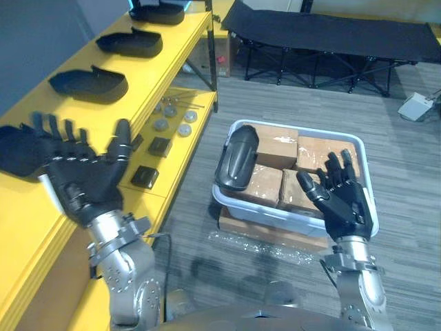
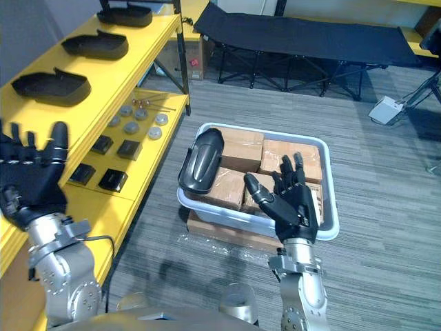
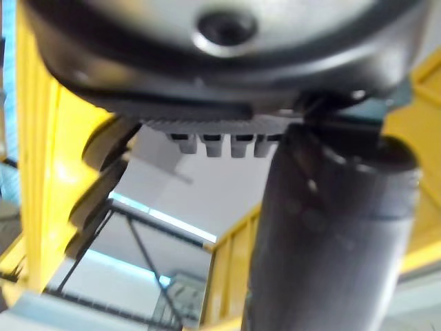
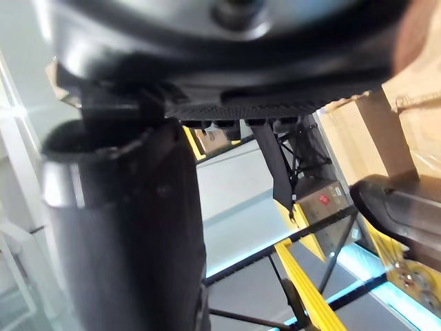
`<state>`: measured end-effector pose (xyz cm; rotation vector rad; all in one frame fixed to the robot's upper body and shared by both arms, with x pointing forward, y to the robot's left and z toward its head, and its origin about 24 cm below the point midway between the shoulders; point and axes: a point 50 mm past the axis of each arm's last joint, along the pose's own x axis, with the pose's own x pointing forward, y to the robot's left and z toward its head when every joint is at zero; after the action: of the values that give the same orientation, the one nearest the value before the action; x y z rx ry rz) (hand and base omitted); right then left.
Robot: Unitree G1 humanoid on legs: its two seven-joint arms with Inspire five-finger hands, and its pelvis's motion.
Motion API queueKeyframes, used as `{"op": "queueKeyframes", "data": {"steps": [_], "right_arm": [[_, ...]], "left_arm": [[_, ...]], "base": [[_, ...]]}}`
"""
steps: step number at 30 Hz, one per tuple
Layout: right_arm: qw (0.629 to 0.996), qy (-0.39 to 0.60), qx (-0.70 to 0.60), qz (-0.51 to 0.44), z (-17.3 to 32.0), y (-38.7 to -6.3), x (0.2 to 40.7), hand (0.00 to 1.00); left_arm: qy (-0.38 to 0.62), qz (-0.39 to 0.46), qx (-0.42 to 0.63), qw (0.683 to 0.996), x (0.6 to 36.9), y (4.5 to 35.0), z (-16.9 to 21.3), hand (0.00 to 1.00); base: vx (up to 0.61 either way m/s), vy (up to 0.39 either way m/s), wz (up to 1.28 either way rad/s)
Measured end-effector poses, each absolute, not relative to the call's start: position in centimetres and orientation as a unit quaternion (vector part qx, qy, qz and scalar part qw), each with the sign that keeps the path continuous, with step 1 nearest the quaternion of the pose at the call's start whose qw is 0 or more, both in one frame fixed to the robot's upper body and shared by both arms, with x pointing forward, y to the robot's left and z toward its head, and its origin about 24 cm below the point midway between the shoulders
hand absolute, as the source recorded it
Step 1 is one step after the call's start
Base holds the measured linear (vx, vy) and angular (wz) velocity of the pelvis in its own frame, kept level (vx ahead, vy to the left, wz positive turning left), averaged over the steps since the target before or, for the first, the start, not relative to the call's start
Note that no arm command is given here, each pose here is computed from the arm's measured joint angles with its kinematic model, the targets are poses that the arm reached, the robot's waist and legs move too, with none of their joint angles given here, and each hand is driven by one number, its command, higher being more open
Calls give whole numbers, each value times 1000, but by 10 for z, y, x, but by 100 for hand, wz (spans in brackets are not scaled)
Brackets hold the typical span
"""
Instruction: Walk over and take three plastic housings, then place them on the shelf
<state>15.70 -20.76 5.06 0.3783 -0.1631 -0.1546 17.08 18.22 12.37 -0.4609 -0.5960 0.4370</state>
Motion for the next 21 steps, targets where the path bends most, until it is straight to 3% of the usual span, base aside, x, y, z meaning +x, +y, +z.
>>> {"op": "queueKeyframes", "data": {"steps": [7, 13, 18, 21], "right_arm": [[984, -66, 123, -109, 50, -207, 158, 100], [975, -25, 135, -174, 26, -216, 188, 100], [964, 10, 129, -231, 15, -239, 253, 100], [960, -30, 109, -258, 64, -267, 312, 100]], "left_arm": [[-276, 183, -229, 915, 173, 186, 120, 100], [-172, 116, -151, 967, 192, 177, 90, 100], [-27, 23, -70, 997, 212, 156, 41, 100], [35, -32, -38, 998, 210, 140, 17, 100]], "base": [[-60, 66, -41], [-106, 116, -22], [-153, 21, 19], [-152, -1, 12]]}}
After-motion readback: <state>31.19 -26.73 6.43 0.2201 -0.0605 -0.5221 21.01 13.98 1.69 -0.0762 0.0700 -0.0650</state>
